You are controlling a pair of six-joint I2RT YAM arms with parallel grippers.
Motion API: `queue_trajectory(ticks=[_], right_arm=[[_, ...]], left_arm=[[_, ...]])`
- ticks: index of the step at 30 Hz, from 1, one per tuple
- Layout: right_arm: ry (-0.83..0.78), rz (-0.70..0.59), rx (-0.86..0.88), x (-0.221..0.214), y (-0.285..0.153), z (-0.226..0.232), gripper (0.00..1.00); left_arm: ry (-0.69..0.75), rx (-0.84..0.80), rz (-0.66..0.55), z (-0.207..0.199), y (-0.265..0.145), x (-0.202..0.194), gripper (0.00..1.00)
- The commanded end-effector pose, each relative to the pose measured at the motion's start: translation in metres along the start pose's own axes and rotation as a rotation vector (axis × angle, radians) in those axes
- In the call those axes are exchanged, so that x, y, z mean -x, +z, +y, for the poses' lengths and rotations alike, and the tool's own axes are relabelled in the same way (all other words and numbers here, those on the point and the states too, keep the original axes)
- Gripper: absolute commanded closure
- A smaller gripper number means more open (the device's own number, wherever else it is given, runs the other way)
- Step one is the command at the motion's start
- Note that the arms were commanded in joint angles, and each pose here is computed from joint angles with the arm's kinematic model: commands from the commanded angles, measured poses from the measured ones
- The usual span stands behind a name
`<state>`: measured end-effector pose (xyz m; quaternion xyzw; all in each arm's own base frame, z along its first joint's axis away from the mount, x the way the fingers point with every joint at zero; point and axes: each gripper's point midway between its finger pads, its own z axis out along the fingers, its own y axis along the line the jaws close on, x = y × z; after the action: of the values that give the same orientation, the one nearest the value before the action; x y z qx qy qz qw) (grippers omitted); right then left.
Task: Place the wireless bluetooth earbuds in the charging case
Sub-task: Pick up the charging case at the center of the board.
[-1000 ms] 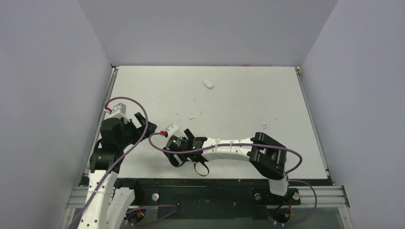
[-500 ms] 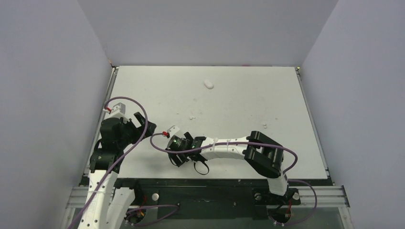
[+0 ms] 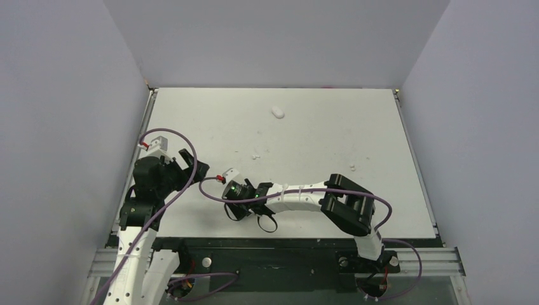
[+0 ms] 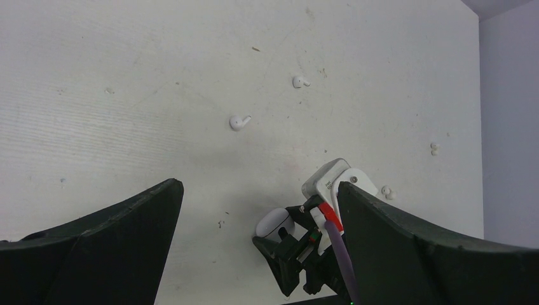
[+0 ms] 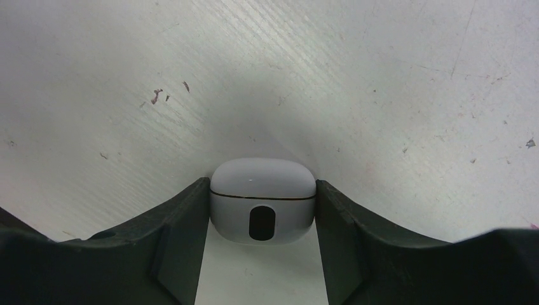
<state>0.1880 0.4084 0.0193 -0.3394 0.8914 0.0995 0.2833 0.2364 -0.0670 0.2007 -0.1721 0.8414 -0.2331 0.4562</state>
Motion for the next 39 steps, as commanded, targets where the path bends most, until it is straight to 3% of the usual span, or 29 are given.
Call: queue_trajectory(ticks=[1,8,15,17,20,23,31,39], right_arm=[[-0.012,0.041,-0.032,-0.015,-0.002,-0.013,0.53],[-0.007,0.027,-0.035,-0.012,-0.014,-0.017,0.44],[-0.011,0.046,-0.030,-0.021,-0.016,-0.019,0.45],[-0.013,0.054,-0.026,-0.025,-0.015,-0.019,0.55],[-0.015,0.044,-0.028,-0.022,-0.019,-0.021,0.80],[-0.028,0.000,-0.032,-0.011,-0.029,-0.025,0.89],[-0.021,-0.324,-0.049,0.064,-0.105,-0.045,0.96],[-0.116,-0.669,-0.089,0.122,-0.217,-0.072,1.00]], left_arm=[[0.021,-0.051,-0.059,-0.014,-0.005,0.017,0.09],[0.024,-0.068,-0.068,-0.018,-0.005,0.020,0.09],[0.026,-0.073,-0.069,-0.019,-0.006,0.021,0.09],[0.025,-0.075,-0.068,-0.020,-0.006,0.021,0.09],[0.024,-0.082,-0.059,-0.021,-0.007,0.018,0.11],[0.023,-0.087,-0.034,-0.020,-0.007,0.011,0.15],[0.056,-0.234,0.069,-0.045,-0.014,-0.004,0.32],[0.118,-0.483,0.207,-0.110,-0.043,0.007,0.35]])
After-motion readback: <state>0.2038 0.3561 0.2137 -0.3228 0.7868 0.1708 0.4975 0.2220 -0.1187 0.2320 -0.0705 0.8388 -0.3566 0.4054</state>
